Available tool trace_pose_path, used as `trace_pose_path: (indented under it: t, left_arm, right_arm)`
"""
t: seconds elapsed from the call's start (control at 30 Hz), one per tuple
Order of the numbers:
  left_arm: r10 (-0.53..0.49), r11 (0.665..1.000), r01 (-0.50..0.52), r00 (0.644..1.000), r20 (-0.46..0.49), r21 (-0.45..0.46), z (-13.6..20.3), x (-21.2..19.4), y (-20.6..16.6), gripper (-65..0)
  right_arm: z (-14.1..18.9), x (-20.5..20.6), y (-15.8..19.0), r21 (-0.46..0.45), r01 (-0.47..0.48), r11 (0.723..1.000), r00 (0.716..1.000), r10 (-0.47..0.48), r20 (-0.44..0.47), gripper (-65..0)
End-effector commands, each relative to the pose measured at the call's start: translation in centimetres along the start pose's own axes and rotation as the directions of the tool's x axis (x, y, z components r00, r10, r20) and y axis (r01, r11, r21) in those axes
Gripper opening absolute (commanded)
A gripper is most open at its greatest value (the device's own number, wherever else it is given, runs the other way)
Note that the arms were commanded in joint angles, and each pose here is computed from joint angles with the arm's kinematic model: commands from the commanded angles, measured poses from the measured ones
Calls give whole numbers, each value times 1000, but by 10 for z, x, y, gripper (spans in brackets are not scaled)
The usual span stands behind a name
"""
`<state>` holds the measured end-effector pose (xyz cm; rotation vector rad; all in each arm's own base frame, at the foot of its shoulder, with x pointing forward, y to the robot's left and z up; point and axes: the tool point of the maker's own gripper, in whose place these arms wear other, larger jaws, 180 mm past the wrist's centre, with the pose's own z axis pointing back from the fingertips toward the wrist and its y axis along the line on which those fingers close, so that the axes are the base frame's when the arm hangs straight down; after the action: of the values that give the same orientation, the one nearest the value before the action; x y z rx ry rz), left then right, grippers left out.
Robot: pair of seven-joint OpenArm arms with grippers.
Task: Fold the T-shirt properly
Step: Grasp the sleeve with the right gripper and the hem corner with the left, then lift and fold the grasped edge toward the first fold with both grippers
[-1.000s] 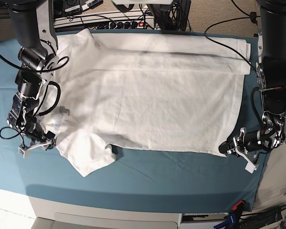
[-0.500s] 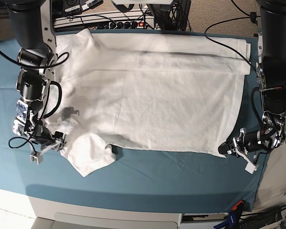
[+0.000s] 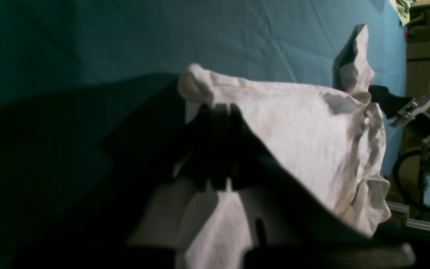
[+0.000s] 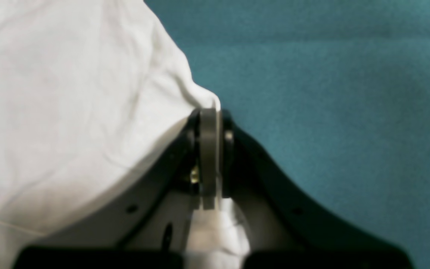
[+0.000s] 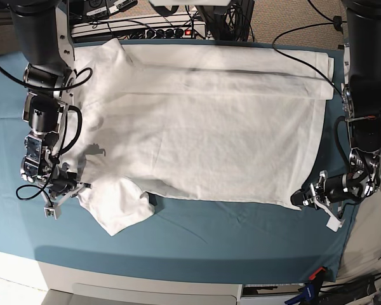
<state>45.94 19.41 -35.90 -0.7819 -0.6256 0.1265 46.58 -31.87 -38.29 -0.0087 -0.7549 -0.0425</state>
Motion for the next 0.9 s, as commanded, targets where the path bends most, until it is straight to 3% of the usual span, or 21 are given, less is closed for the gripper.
trace_pose_path:
  t: [0.0,0.2,0.4,0.57,0.73,0.87]
  left_arm:
    - [-30,999,32,997,74,-27,9,31,-13,-650]
    - [-28,999,31,997,67,-39,10,31,-15,-650]
    - [-10,985,20,998,58,-173,30,33,-31,-650]
    - [14,979,-6,999,38,-202,55,34,-26,-650]
    - [43,971,-34,999,32,-238,80,33,-21,-650]
    - [27,978,-33,999,-34,-208,95,22,-11,-650]
  right_arm:
    - [8,30,-8,-17,-2,1000,997,3,73,-650]
    - [14,43,2,33,-68,997,993,64,103,-650]
    - [26,51,14,88,-132,987,984,120,134,-650]
    - [39,39,22,127,-194,973,972,173,160,-650]
    - [56,20,21,118,-256,959,956,234,176,-650]
    - [74,12,14,73,-331,941,932,313,183,-650]
